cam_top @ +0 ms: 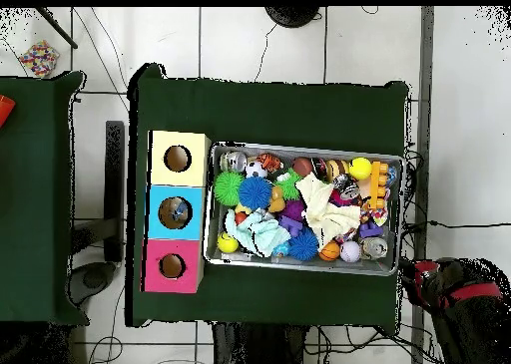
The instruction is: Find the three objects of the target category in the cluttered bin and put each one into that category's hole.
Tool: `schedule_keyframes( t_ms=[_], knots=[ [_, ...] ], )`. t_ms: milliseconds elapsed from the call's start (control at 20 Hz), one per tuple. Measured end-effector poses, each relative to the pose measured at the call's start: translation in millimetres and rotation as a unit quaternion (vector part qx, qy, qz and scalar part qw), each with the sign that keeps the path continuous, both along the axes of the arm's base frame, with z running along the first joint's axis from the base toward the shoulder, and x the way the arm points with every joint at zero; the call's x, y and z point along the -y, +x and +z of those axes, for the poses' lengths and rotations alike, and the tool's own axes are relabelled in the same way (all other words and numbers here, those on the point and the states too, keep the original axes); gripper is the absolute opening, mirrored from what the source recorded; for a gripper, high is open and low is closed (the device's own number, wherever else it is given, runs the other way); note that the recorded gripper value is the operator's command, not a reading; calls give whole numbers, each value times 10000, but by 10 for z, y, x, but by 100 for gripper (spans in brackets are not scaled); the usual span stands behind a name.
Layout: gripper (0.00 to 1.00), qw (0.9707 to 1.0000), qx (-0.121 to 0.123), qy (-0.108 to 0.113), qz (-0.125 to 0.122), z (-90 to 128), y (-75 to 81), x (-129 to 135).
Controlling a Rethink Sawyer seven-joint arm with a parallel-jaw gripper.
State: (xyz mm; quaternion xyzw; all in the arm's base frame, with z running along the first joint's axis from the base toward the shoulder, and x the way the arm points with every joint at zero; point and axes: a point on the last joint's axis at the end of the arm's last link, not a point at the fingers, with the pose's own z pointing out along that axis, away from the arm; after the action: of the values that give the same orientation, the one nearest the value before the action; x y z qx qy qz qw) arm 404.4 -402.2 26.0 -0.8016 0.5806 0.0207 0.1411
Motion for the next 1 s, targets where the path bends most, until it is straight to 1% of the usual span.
schedule_keyframes(
  t_ms=[350,450,1000],
  knots=[
    [100,9996,-214,43,203,65,-94,64],
    [100,9995,-230,43,222,82,-100,73],
    [100,9996,-125,-71,230,261,-39,142]
  ],
)
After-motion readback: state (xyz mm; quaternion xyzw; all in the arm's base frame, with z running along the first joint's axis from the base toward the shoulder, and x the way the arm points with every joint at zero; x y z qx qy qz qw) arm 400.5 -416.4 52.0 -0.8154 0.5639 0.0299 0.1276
